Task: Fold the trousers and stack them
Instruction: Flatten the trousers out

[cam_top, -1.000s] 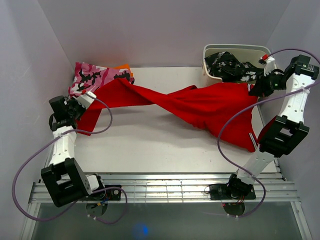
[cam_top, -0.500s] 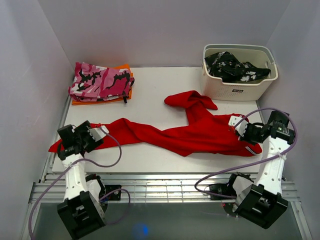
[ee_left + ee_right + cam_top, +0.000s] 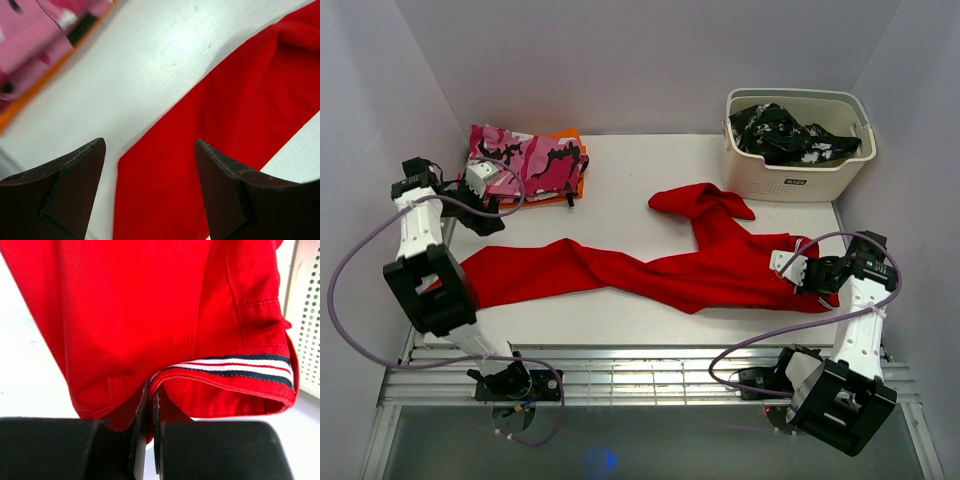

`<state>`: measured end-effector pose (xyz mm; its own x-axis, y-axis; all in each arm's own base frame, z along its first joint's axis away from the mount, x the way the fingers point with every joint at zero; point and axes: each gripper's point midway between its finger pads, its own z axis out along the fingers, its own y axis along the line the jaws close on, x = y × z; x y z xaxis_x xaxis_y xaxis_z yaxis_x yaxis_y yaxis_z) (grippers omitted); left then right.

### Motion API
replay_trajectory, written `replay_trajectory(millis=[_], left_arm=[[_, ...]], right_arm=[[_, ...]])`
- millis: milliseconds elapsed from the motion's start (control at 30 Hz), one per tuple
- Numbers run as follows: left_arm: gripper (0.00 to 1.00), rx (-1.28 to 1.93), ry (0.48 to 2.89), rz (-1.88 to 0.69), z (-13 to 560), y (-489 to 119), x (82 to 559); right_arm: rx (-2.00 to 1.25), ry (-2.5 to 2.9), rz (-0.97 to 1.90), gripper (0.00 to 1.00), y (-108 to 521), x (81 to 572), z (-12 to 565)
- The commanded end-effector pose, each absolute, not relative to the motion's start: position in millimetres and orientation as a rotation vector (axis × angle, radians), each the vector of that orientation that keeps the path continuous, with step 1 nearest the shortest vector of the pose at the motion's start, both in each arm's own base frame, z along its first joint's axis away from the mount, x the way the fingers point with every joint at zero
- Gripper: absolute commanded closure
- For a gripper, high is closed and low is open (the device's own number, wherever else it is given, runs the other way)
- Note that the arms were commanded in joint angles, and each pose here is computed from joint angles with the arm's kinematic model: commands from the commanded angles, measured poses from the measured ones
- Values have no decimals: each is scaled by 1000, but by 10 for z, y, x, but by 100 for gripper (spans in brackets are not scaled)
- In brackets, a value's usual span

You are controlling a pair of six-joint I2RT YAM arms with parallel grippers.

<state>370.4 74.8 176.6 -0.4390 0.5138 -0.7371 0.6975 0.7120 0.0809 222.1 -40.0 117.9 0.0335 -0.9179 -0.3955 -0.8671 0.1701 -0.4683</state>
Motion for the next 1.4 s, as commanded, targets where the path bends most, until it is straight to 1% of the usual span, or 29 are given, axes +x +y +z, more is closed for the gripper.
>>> replay_trajectory(millis=[0,100,133,300,333,433,467,567,600,667,700,733,767,800,833,867,933,1000,1033,1067,1100,1133,1167,1200,1233,1267,1300,1333,1367], left_arm=[[18,770,2376,-445,1304,896,3596],[15,834,2418,-301,1094,1189,3678],[13,840,2429,-284,1050,1224,3695],[11,913,2519,-208,619,1389,3729],[12,917,2534,-195,547,1402,3724],[17,966,2579,-200,305,1338,3660],[18,987,2585,-211,256,1282,3653],[31,990,2648,-210,43,1252,3619],[47,976,2662,-210,18,1260,3634],[64,905,2655,-208,76,1296,3797],[74,881,2638,-200,141,1313,3881],[97,835,2592,-171,333,1345,4063],[100,820,2555,-147,481,1368,4166],[100,806,2516,-124,636,1397,4257],[100,799,2443,-107,887,1408,4405],[100,784,2386,-76,1147,1449,4449],[100,748,2284,-71,1521,1510,4501],[100,739,2187,-38,1949,1529,4459],[100,764,2143,-29,2062,1539,4407],[100,746,2125,-73,2028,1556,4259],[100,748,2090,-58,2080,1588,4185],[100,786,2030,-1,2275,1579,4047],[100,775,2020,19,2267,1663,3897],[100,771,2025,-38,2033,1582,3707],[100,836,1978,43,2103,1629,3523],[100,866,1974,53,1999,1603,3398],[100,865,2019,17,1655,1534,3197],[100,874,2028,25,1548,1516,3073],[100,943,2016,86,1482,1565,2892]], right_arm=[[-1717,1805,-172,92,-491,2287,1246],[-1713,1789,-171,92,-492,2343,1295],[-1714,1789,-168,92,-498,2361,1290],[-1697,1761,-156,92,-512,2518,1339],[-1689,1758,-149,92,-528,2585,1382],[-1651,1757,-95,92,-499,2740,1444],[-1648,1736,-109,92,-483,2855,1570],[-1599,1765,-20,92,-379,3031,1633],[-1580,1763,-24,92,-365,3133,1777],[-1582,1775,68,92,-219,3205,1797],[-1575,1743,47,92,-191,3331,2008],[-1544,1757,132,92,-82,3345,2042],[-1530,1744,142,92,-51,3394,2162],[-1524,1728,145,92,-29,3436,2283],[-1542,1670,100,92,-34,3536,2535],[-1567,1666,124,92,-3,3453,2594],[-1680,1567,18,92,-30,3389,2805],[-1766,1530,-27,92,-38,3221,2811],[-1817,1500,-63,92,-20,3041,2760],[-1934,1419,-140,92,-53,2951,2695],[-1998,1364,-180,92,-47,2842,2618],[-2057,1327,-189,92,-2,2577,2391],[-2170,1209,-249,92,4,2486,2269],[-2216,1140,-312,92,3,2435,2167],[-2245,1089,-325,92,77,2232,1887],[-2263,1036,-354,92,112,2185,1786],[-2309,932,-393,92,163,2134,1701],[-2321,869,-443,92,214,2044,1672],[-2330,836,-391,92,293,1934,1478]])
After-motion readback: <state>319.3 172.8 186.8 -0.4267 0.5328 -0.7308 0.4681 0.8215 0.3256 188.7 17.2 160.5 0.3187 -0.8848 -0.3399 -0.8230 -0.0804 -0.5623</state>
